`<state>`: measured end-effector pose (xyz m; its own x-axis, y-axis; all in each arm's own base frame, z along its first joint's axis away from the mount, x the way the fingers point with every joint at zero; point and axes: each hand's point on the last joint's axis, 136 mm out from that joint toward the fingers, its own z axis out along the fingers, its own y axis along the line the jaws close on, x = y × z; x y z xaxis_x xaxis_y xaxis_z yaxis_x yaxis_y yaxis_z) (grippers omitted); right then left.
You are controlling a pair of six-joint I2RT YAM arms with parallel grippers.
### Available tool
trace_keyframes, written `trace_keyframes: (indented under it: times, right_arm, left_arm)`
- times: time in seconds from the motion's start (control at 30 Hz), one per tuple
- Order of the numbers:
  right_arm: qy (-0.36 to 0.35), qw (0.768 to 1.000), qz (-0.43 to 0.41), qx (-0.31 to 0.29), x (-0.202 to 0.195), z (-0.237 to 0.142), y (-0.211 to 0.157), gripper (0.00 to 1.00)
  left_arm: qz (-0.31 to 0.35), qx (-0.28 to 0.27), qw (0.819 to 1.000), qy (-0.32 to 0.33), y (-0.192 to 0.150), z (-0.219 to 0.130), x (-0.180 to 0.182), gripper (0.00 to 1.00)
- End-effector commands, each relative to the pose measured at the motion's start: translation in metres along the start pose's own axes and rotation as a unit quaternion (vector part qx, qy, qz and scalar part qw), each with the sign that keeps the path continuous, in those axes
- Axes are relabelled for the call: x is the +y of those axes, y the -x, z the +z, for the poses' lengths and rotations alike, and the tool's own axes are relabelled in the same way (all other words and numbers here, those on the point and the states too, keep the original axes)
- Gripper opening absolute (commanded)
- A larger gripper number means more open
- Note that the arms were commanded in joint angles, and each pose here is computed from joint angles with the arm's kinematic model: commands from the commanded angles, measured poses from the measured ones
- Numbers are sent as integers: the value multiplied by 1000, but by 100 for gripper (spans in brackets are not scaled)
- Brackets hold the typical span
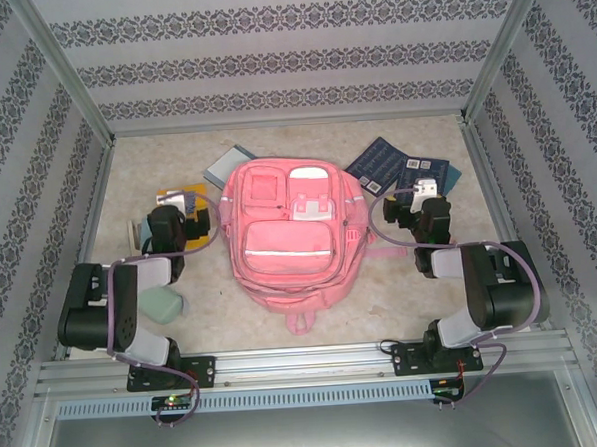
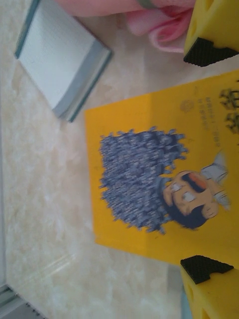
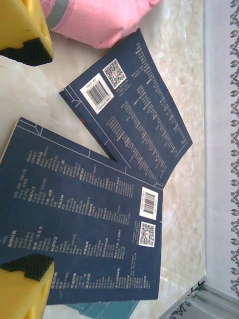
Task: Pack the student bag
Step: Rotate the student bag at the top-center of the table.
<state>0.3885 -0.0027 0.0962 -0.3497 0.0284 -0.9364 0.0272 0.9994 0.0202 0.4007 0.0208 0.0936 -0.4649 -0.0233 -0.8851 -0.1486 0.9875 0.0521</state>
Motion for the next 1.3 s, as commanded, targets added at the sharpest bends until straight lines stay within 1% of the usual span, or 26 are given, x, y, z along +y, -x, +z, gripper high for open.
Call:
trace_keyframes:
  times: [0.0,0.07,0.1,0.13,0.17,0.2,0.23,0.3,0.37,0.4,0.43,0.53,0.63,0.67,0.77,0.87,0.97,1.0,1.1,1.13,1.27]
  right_arm:
    - [-33,999,20,-31,-12,-12,32,98]
    - [-58,997,36,-24,-20,-22,42,98]
    - [-78,995,57,-23,-28,-26,49,98]
    - [-113,988,101,-21,-39,-33,53,98]
    - [-142,980,140,-17,-49,-41,57,98]
    - [-146,978,150,-10,-50,-45,62,98]
    - [-133,980,147,8,-46,-49,64,98]
    - [-121,979,165,15,-41,-55,69,98]
    - [-111,973,199,25,-37,-60,68,98]
    - [-89,975,202,33,-29,-61,69,98]
    - [-63,976,202,40,-19,-62,70,98]
    - [-15,976,208,63,5,-66,68,98]
    - [14,976,196,96,28,-69,59,98]
    - [23,976,189,105,36,-70,55,98]
    - [56,975,173,131,59,-70,44,98]
    - [99,969,153,168,84,-65,32,98]
    - [111,959,148,213,96,-50,17,98]
    - [110,955,149,231,98,-43,13,98]
    - [110,945,142,274,105,-24,2,98]
    - [108,944,141,279,107,-19,2,97]
    - [108,933,147,311,110,6,-7,86]
  left_arm:
    - [-29,30,998,47,36,-19,21,100]
    - [-76,38,994,62,61,-33,27,99]
    - [-106,52,991,68,68,-40,29,99]
    - [-131,74,986,69,76,-49,28,99]
    - [-142,87,984,58,84,-55,25,100]
    - [-151,94,983,43,88,-59,20,100]
    - [-168,94,981,27,93,-63,14,100]
    - [-188,96,977,-12,99,-69,1,100]
    - [-201,115,972,-47,96,-73,-14,100]
    - [-204,128,969,-58,93,-74,-21,100]
    - [-205,142,966,-71,89,-76,-30,100]
    - [-187,177,961,-100,75,-84,-60,100]
    - [-181,216,953,-114,53,-91,-88,97]
    - [-176,232,950,-116,44,-94,-98,95]
    - [-169,282,939,-101,13,-105,-118,93]
    - [-186,333,921,-73,-22,-115,-123,89]
    - [-208,375,901,-65,-56,-120,-130,85]
    - [-209,385,896,-73,-64,-121,-134,85]
    - [-207,402,889,-76,-79,-121,-143,85]
    - [-205,407,887,-72,-83,-120,-144,84]
    - [-199,427,880,-56,-97,-118,-145,77]
